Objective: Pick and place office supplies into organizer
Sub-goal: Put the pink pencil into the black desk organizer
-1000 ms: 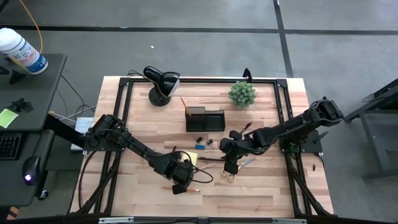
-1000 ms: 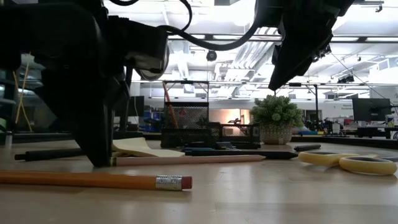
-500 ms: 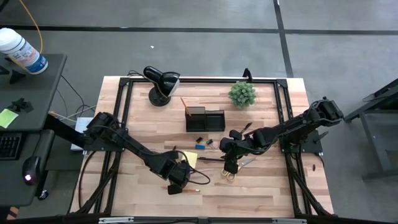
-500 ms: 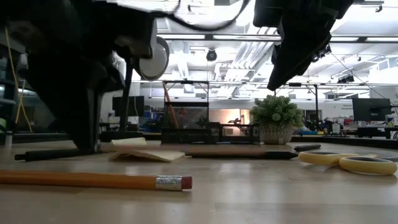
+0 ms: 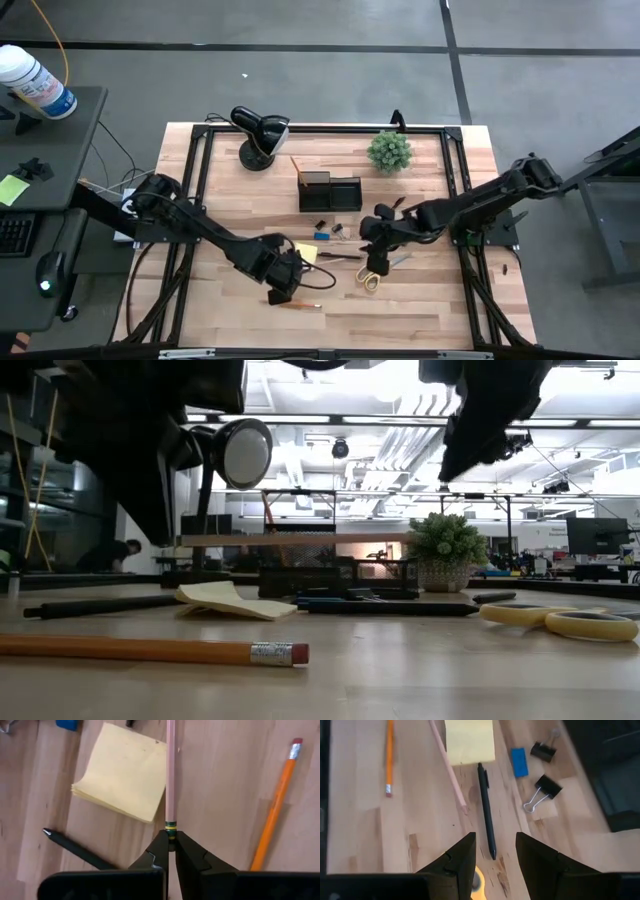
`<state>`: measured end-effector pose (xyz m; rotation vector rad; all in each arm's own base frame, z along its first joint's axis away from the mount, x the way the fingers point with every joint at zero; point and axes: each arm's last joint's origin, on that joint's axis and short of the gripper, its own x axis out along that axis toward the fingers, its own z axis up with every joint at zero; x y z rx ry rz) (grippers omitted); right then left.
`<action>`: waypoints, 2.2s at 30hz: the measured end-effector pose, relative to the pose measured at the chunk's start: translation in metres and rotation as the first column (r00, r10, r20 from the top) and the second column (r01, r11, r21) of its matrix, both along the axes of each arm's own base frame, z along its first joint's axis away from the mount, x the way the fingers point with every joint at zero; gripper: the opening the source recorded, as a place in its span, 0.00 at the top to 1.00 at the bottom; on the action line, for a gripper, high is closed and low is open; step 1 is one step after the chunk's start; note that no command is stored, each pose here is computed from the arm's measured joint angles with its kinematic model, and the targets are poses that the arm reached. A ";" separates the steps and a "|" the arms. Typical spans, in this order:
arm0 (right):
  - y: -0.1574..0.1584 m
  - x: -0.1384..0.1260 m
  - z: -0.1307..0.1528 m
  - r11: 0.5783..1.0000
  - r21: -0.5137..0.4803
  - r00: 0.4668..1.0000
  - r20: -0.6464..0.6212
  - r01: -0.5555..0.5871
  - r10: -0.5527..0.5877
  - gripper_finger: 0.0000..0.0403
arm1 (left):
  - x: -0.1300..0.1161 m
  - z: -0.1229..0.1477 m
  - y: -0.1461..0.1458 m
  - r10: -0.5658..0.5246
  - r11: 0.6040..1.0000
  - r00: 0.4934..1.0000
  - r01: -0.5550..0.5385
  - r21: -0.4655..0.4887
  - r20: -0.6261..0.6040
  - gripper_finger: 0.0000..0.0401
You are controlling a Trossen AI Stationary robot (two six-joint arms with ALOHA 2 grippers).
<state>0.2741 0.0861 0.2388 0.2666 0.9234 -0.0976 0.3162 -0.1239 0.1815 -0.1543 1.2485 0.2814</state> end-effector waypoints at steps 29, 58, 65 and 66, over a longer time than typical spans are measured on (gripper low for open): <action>-0.023 -0.050 0.072 0.996 0.005 0.954 0.288 0.085 -0.083 0.66 | -0.001 0.109 0.082 -0.025 0.899 0.982 0.105 0.426 -0.190 1.00; -0.023 -0.050 0.072 0.997 0.008 0.954 0.288 0.082 -0.081 0.66 | -0.016 0.158 0.187 -0.156 0.592 0.624 0.679 0.433 -0.765 1.00; -0.023 -0.050 0.072 0.996 0.007 0.954 0.289 0.085 -0.083 0.66 | -0.014 0.155 0.196 -0.189 0.504 0.442 0.810 0.300 -0.877 1.00; -0.023 -0.050 0.072 0.996 0.007 0.954 0.289 0.085 -0.083 0.66 | -0.014 0.154 0.197 -0.198 0.494 0.422 0.822 0.282 -0.885 1.00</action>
